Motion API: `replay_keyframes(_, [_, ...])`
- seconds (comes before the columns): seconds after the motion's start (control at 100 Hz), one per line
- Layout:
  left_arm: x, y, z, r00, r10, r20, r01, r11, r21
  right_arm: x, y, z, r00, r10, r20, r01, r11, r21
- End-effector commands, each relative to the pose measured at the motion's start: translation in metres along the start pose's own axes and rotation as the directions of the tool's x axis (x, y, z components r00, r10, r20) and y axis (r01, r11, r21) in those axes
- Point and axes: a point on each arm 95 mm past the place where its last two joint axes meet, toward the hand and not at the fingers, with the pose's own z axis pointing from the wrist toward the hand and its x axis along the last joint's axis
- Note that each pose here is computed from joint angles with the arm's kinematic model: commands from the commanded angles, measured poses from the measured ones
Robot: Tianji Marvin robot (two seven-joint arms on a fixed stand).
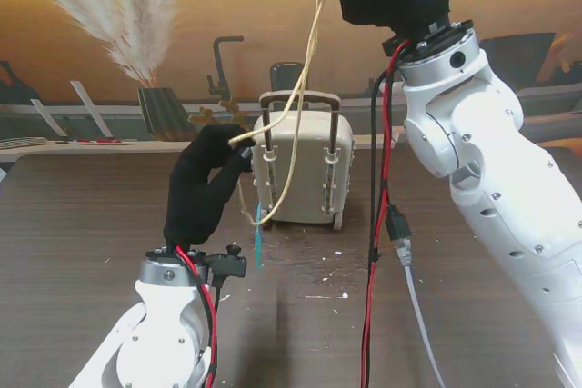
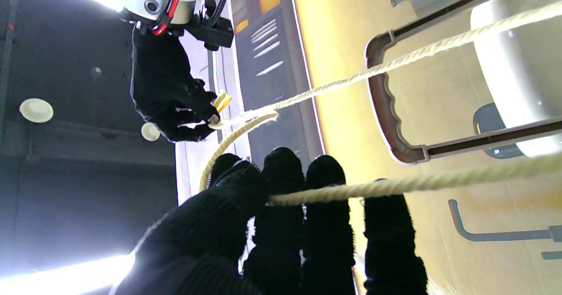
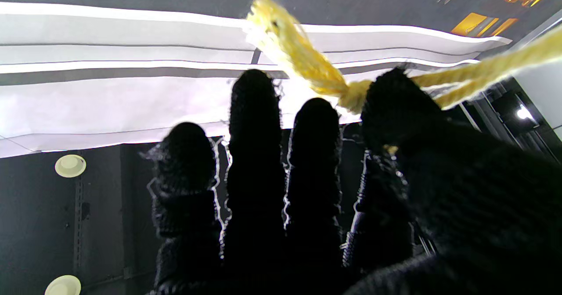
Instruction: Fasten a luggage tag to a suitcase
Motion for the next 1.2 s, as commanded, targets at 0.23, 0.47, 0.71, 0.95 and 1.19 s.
replay_keyframes(0.23, [-0.005, -0.001, 0.021, 0.999, -0.039, 0.023, 0.037, 0.998, 0.048, -0.012, -0.036, 0.013, 0.999, -0.021, 0.029, 0.02, 1.0, 0.021])
replay_keyframes(0.47, [-0.015, 0.0, 0.035, 0.992, -0.108, 0.065, 0.104, 0.992, 0.066, -0.025, -0.063, 0.015, 0.997, -0.06, 0.044, 0.057, 0.996, 0.066])
replay_keyframes(0.71, [-0.024, 0.008, 0.047, 0.982, -0.161, 0.099, 0.157, 0.986, 0.051, -0.036, -0.084, 0.014, 0.995, -0.081, 0.056, 0.074, 0.991, 0.111])
replay_keyframes(0.95, [-0.029, 0.018, 0.055, 0.971, -0.202, 0.126, 0.2, 0.979, 0.032, -0.037, -0.101, 0.009, 0.995, -0.086, 0.041, 0.078, 0.981, 0.179])
replay_keyframes(1.19, [-0.033, 0.026, 0.053, 0.963, -0.228, 0.144, 0.228, 0.974, 0.019, -0.029, -0.116, 0.0, 0.998, -0.067, 0.01, 0.062, 0.967, 0.246])
